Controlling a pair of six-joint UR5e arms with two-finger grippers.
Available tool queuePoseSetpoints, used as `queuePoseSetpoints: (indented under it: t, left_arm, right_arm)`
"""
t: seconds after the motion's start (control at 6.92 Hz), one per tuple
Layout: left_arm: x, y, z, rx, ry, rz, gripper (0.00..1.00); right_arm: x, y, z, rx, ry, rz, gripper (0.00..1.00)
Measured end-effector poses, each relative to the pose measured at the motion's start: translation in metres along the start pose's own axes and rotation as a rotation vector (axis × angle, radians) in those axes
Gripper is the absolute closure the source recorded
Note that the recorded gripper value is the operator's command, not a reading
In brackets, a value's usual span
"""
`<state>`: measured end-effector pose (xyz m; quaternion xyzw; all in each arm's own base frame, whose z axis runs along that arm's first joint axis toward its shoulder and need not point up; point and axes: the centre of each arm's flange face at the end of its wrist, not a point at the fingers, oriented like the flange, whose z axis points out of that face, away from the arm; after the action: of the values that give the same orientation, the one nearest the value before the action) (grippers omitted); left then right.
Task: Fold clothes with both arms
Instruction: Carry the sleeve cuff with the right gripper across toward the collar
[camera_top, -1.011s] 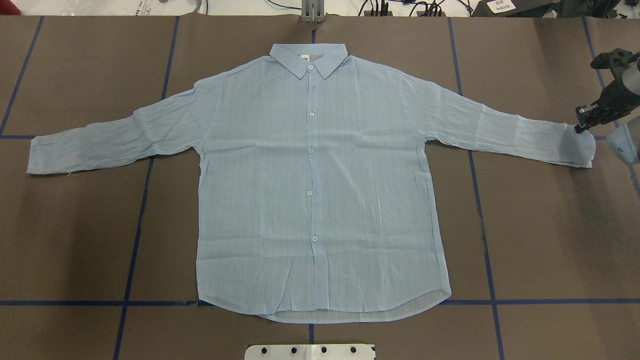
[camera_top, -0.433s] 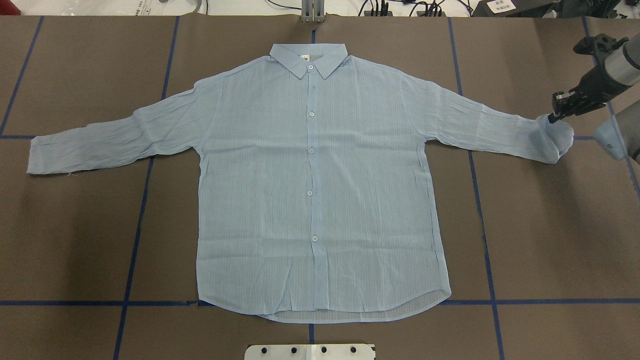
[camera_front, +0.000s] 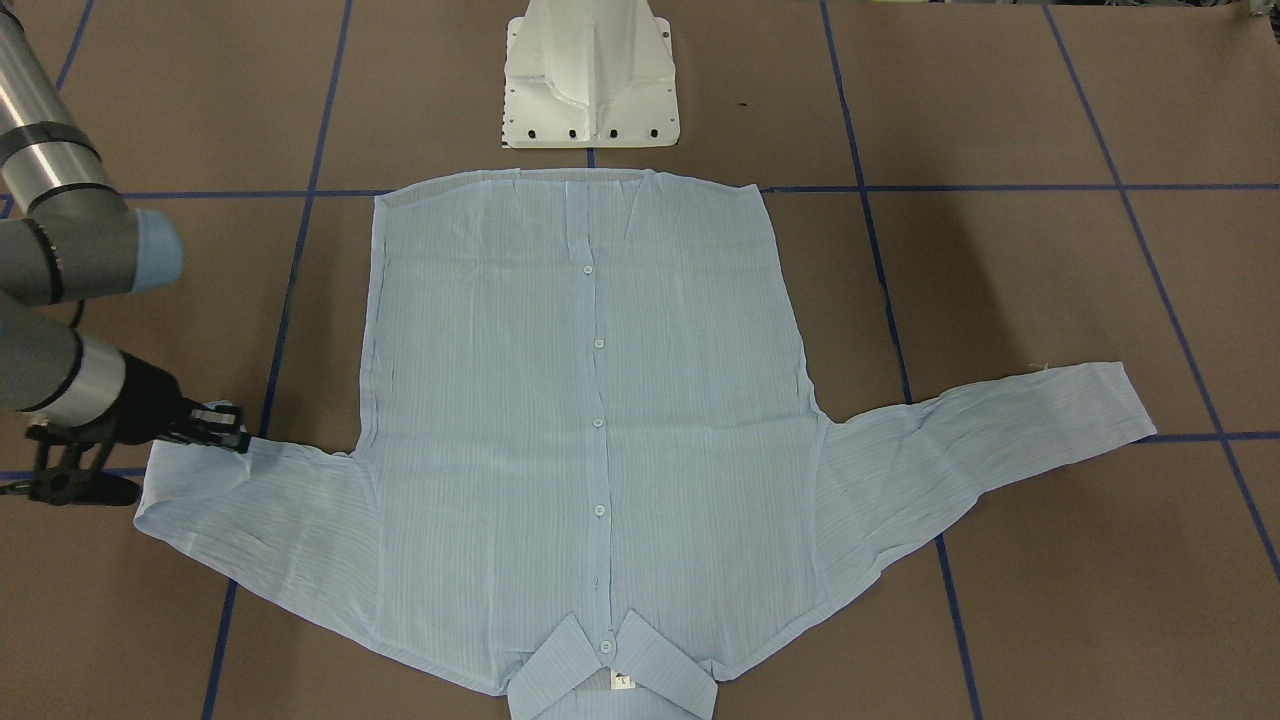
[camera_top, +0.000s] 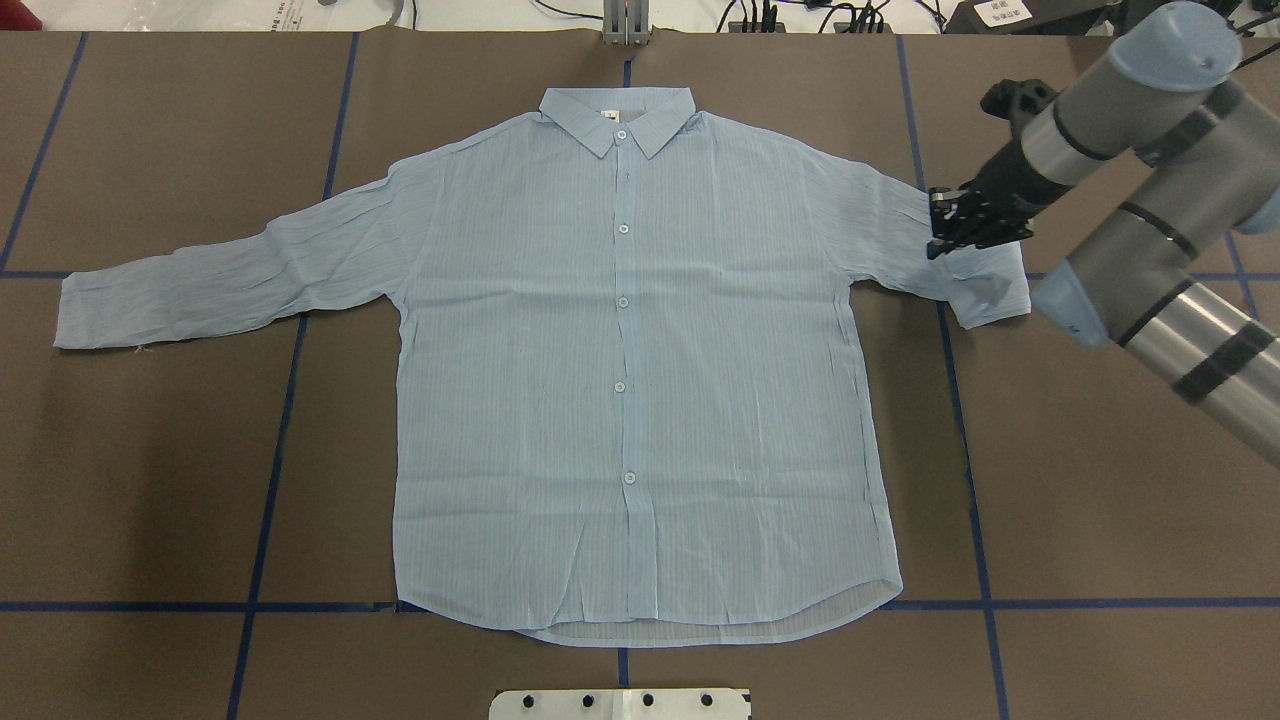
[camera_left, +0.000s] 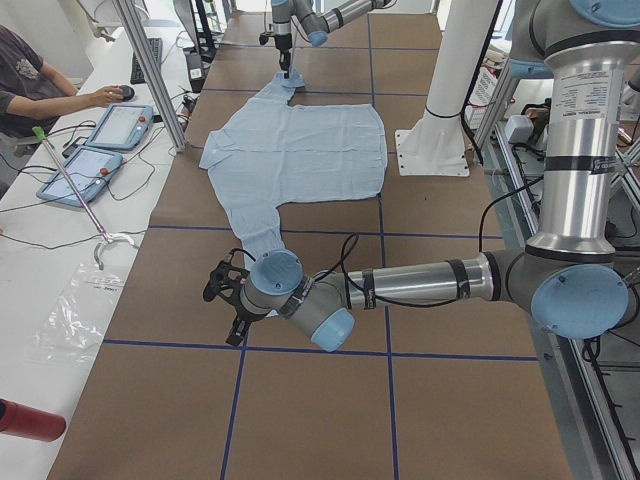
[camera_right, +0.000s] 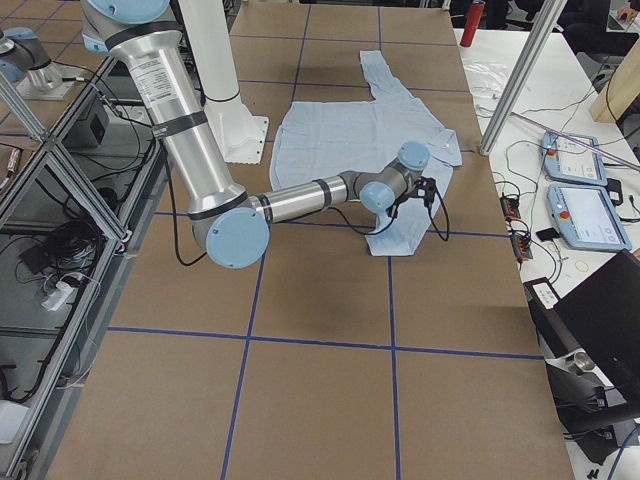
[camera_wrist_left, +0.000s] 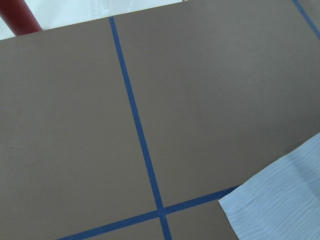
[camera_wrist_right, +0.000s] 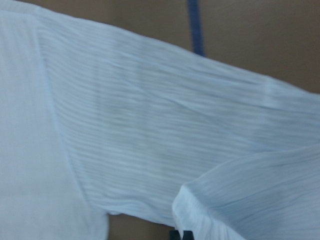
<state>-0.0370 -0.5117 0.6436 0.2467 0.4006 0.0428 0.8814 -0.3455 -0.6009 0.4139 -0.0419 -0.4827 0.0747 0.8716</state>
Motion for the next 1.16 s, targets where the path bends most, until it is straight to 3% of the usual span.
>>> queuePoseSetpoints:
  t: [0.43,0.72,0.87,1.01,1.16]
  left_arm:
    - [0.000,0.001,0.002,-0.005,0.001,0.001,0.00]
    - [0.001,0.002,0.004,-0.006,0.004,0.006,0.00]
    - [0.004,0.002,0.005,-0.001,0.008,0.018,0.00]
    - [0.009,0.002,0.010,-0.001,0.016,0.034,0.00]
    - [0.018,0.003,0.019,-0.014,0.026,0.029,0.00]
  right_arm:
    - [-0.231,0.019,0.028,0.108,-0.062,0.181,1.00]
    - [-0.325,0.027,0.029,0.159,-0.085,0.198,1.00]
    - [-0.352,0.037,0.039,0.178,-0.086,0.195,0.88]
    - [-0.367,0.048,0.052,0.197,-0.091,0.197,0.01]
    - [-0.373,0.055,0.062,0.211,-0.096,0.208,0.00]
